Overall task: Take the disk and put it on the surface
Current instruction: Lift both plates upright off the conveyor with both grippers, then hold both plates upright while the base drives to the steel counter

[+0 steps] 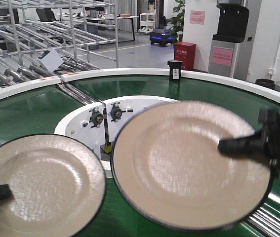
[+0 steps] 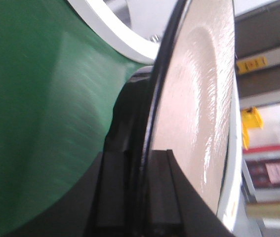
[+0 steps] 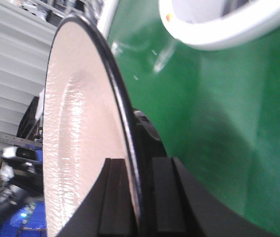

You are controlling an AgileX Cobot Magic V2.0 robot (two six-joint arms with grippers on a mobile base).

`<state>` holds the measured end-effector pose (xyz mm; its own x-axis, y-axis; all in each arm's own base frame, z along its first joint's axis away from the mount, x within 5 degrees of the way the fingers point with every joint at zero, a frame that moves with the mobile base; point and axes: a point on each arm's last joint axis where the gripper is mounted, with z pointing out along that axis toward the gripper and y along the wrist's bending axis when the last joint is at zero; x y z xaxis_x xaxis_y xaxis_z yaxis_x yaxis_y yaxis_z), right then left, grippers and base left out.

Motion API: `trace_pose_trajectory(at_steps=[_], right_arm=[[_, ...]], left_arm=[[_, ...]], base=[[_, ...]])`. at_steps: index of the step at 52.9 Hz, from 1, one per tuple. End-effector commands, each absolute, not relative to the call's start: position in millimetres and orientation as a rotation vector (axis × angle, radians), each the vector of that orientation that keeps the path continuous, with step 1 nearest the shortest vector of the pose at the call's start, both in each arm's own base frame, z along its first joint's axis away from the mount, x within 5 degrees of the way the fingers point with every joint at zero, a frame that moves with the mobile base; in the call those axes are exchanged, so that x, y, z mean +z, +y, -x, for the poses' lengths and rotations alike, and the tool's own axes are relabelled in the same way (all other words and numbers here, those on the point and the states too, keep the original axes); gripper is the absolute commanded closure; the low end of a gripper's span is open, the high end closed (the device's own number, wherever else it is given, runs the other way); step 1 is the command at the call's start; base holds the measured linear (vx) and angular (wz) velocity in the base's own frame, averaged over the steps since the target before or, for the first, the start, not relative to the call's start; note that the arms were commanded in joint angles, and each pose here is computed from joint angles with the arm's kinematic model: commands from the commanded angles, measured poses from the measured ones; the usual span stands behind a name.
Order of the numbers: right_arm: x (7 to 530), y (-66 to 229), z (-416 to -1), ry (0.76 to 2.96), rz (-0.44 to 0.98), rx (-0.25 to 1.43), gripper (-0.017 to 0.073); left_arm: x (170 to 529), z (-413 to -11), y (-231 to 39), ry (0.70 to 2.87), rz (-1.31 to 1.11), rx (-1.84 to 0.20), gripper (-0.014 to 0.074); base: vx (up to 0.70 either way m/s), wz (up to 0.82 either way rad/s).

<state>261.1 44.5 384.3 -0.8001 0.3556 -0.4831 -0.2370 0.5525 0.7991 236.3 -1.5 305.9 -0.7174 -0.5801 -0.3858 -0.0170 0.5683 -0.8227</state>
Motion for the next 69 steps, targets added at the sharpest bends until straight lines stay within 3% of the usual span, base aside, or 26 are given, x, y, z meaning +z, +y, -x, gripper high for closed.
trace_pose_trajectory(at_steps=[1, 18, 28, 69], right_arm=[[433.5, 45.9, -257.7, 2.046, -0.097, 1.308, 0.0568], [467.6, 95.0, -278.5, 2.002, -0.003, 1.418, 0.0568], [463.4, 101.1, -289.3, 2.007, -0.008, 1.426, 0.0568], [463.7, 101.0, -289.7, 2.002, -0.012, 1.425, 0.0568]], left_arm=[[330.8, -236.5, -21.9, 2.036, 0.459, -1.272, 0.0595], [335.8, -232.5, -84.3, 2.040, 0.360, -1.409, 0.0595], [334.9, -228.9, -102.3, 2.056, 0.344, -1.408, 0.0595], [334.8, -228.2, -104.3, 2.057, 0.326, -1.401, 0.0594]], base=[[0.00, 0.00], [0.00, 0.00], [0.00, 0.00], [0.00, 0.00]])
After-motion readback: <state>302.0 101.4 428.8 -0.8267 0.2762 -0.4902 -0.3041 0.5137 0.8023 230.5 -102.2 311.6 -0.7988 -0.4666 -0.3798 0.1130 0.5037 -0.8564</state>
